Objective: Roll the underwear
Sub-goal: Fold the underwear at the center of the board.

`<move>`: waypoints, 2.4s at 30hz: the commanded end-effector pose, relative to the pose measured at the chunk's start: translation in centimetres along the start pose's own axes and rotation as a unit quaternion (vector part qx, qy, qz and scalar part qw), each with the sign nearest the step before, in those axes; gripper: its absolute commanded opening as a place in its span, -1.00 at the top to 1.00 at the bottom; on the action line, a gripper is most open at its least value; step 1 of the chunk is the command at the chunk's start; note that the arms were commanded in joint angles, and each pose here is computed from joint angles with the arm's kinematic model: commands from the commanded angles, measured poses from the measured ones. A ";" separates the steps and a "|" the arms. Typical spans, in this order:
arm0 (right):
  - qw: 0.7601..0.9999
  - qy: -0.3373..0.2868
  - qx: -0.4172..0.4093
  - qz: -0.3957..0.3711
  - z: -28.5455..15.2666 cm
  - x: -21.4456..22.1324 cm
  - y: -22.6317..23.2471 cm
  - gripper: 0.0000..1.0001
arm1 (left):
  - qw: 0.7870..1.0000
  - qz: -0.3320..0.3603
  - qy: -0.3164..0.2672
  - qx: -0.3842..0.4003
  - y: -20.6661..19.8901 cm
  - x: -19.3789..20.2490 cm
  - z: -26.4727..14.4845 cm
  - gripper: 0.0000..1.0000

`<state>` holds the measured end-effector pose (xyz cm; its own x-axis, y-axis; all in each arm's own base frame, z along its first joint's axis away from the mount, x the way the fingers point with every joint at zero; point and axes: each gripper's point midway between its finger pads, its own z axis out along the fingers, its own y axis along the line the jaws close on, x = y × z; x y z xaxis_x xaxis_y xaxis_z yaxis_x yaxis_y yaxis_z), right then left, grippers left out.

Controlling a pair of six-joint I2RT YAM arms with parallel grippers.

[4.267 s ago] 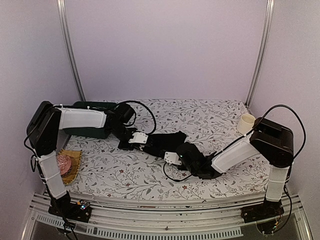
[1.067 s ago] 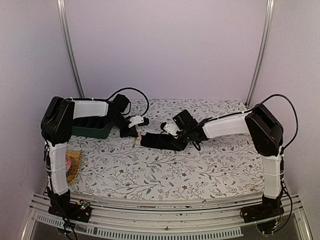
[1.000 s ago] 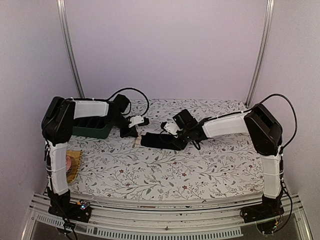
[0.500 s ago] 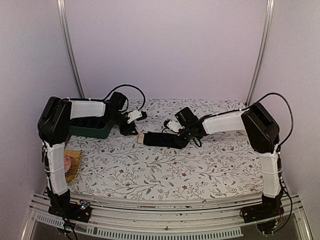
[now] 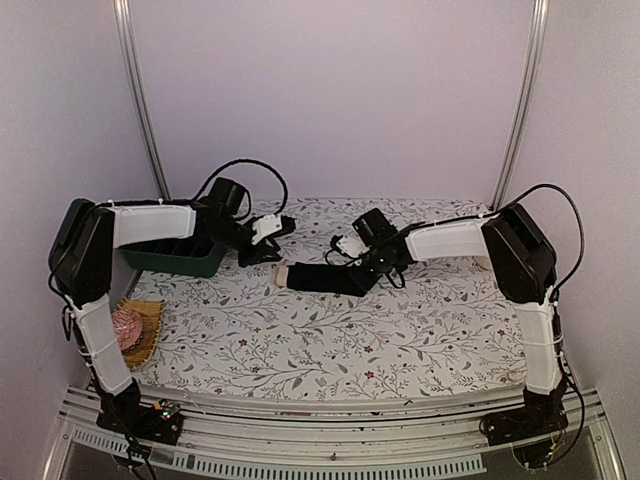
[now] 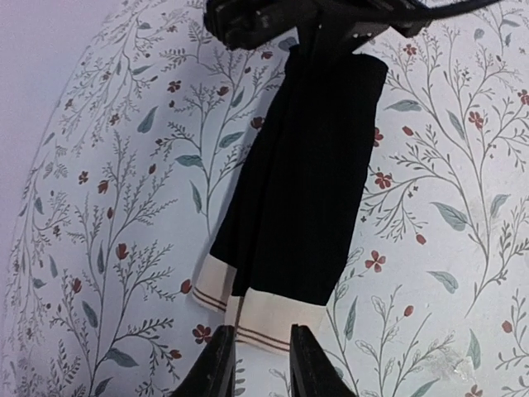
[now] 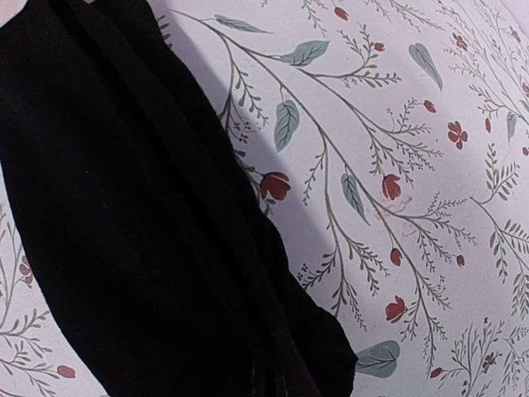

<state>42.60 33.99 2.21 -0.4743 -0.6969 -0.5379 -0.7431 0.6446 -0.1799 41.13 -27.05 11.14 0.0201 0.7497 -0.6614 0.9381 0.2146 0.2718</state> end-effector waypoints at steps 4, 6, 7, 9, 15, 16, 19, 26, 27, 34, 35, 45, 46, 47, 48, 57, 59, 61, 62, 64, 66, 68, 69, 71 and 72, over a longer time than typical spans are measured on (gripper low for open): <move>0.997 0.032 -0.046 0.053 0.4 1.9 0.2 0.94 | 0.996 -0.030 0.056 0.055 -1.9 3.2 5.4 0.44; 0.997 0.024 -0.051 0.058 -0.2 1.3 0.2 0.94 | 0.996 -0.040 0.058 0.049 -1.3 3.4 6.0 0.36; 0.997 0.020 -0.052 0.060 -0.6 1.0 0.2 0.94 | 0.996 -0.044 0.061 0.045 -1.1 3.5 6.3 0.35; 0.996 0.015 -0.056 0.063 -1.2 0.6 0.3 0.95 | 0.996 -0.051 0.067 0.030 -0.2 3.4 6.7 0.31; 0.996 0.000 -0.060 0.066 -2.8 -0.2 0.2 0.95 | 0.997 -0.050 0.053 0.011 0.4 2.7 6.3 -0.02; 0.996 -0.002 -0.059 0.066 -3.1 -0.4 0.1 0.95 | 0.998 -0.049 0.050 0.009 0.5 2.5 6.1 -0.06; 0.996 -0.007 -0.055 0.068 -3.8 -0.6 0.0 0.95 | 0.998 -0.047 0.042 0.003 0.8 2.0 5.8 -0.13; 0.996 -0.005 -0.053 0.074 -4.6 -0.2 -0.1 0.95 | 0.997 -0.060 0.052 -0.012 2.0 2.0 6.9 -0.14; 0.996 -0.004 -0.052 0.076 -4.7 -0.2 -0.1 0.95 | 0.997 -0.060 0.054 -0.011 2.1 2.0 7.1 -0.14; 0.996 0.011 -0.041 0.079 -4.5 0.8 -0.3 0.95 | 0.998 -0.052 0.042 -0.004 2.1 1.0 7.4 -0.15; 0.996 0.013 -0.039 0.080 -4.5 1.0 -0.4 0.95 | 0.998 -0.050 0.044 -0.002 1.9 1.0 7.6 -0.15; 0.995 0.034 -0.041 0.087 -3.6 2.4 -0.2 0.95 | 0.994 -0.037 0.100 -0.013 1.3 2.8 11.1 0.03; 0.995 0.036 -0.042 0.089 -3.6 2.5 -0.2 0.95 | 0.994 -0.037 0.106 -0.017 1.4 3.1 11.4 0.04; 0.994 0.037 -0.043 0.091 -3.5 2.7 -0.3 0.95 | 0.993 -0.037 0.111 -0.021 1.6 3.3 11.6 0.05; 0.994 0.038 -0.044 0.091 -3.5 2.8 -0.4 0.95 | 0.992 -0.037 0.117 -0.024 1.6 3.7 11.9 0.05; 0.996 0.006 -0.020 0.091 -6.1 1.0 -1.7 0.05 | 0.993 -0.042 0.103 -0.044 2.8 2.3 11.0 -0.06; 0.996 -0.007 -0.010 0.090 -7.1 0.2 -2.2 0.00 | 0.993 -0.043 0.089 -0.063 3.8 1.1 10.1 -0.17; 0.996 -0.018 0.005 0.088 -8.0 -0.3 -2.8 -0.10 | 0.992 -0.046 0.074 -0.087 5.1 -0.3 8.9 -0.35; 0.996 -0.023 0.013 0.088 -8.3 -0.5 -3.1 -0.16 | 0.992 -0.048 0.067 -0.098 5.7 -0.9 8.3 -0.45; 0.995 -0.027 0.025 0.088 -8.7 -0.7 -3.7 -0.21 | 0.990 -0.055 0.052 -0.120 7.0 -2.2 6.9 -0.65; 0.995 -0.027 0.039 0.091 -8.8 -0.6 -4.5 -0.25 | 0.988 -0.060 0.040 -0.134 8.0 -3.3 5.6 -0.90; 0.994 -0.025 0.052 0.096 -8.6 -0.3 -5.5 -0.33 | 0.988 -0.063 0.031 -0.141 8.6 -4.1 4.3 -0.97; 0.993 -0.024 0.058 0.099 -8.5 -0.2 -6.0 -0.35 | 0.987 -0.064 0.028 -0.143 8.7 -4.4 3.6 -0.97; 0.992 -0.015 0.067 0.103 -7.7 0.6 -6.9 -0.40 | 0.987 -0.071 0.024 -0.143 8.7 -4.9 2.1 -0.97; 0.992 -0.009 0.072 0.105 -7.3 0.9 -7.3 -0.42 | 0.987 -0.075 0.023 -0.140 8.5 -4.8 1.8 -0.97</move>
<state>42.31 28.70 10.13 -0.5783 -0.5480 -0.6044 -0.6089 0.7830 -0.1273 49.49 -30.79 10.41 -0.1400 0.7691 -0.6236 0.8288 0.4356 0.3512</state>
